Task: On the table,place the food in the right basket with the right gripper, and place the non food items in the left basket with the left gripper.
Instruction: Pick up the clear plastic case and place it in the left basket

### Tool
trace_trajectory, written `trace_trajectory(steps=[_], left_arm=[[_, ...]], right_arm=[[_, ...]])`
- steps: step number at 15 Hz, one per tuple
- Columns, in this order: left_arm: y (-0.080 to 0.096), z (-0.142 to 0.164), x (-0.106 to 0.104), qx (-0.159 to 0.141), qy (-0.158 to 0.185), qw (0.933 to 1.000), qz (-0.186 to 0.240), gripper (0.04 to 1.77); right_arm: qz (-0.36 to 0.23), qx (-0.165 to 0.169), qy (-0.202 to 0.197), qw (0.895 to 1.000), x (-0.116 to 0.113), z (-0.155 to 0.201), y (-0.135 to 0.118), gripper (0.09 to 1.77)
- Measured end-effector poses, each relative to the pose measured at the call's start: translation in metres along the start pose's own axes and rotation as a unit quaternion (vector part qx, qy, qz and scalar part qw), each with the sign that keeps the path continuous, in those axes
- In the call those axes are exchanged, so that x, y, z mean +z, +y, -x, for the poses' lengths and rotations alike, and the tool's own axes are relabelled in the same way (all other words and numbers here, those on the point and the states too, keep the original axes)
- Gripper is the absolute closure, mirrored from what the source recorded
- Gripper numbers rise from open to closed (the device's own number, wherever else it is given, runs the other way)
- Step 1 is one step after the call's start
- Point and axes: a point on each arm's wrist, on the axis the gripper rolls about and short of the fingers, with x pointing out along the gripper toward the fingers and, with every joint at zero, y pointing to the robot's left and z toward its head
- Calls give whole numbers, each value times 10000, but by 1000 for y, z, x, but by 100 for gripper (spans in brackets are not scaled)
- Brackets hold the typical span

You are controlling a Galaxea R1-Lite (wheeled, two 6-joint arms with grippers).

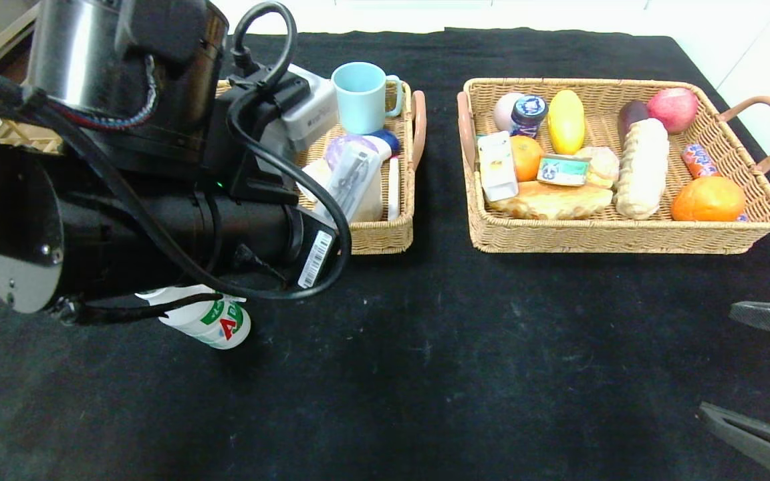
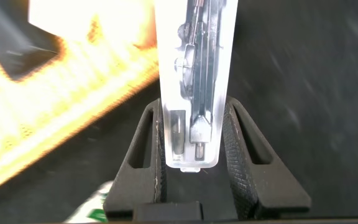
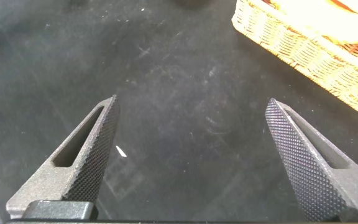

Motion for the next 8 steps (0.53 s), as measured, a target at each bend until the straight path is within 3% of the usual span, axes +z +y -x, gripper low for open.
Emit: trace_trajectory(steps=[8], left_arm=[[41,-1,20,589,-359,9959,578,119]], right_arm=[[8,6,6,10000,0,0,0,15]])
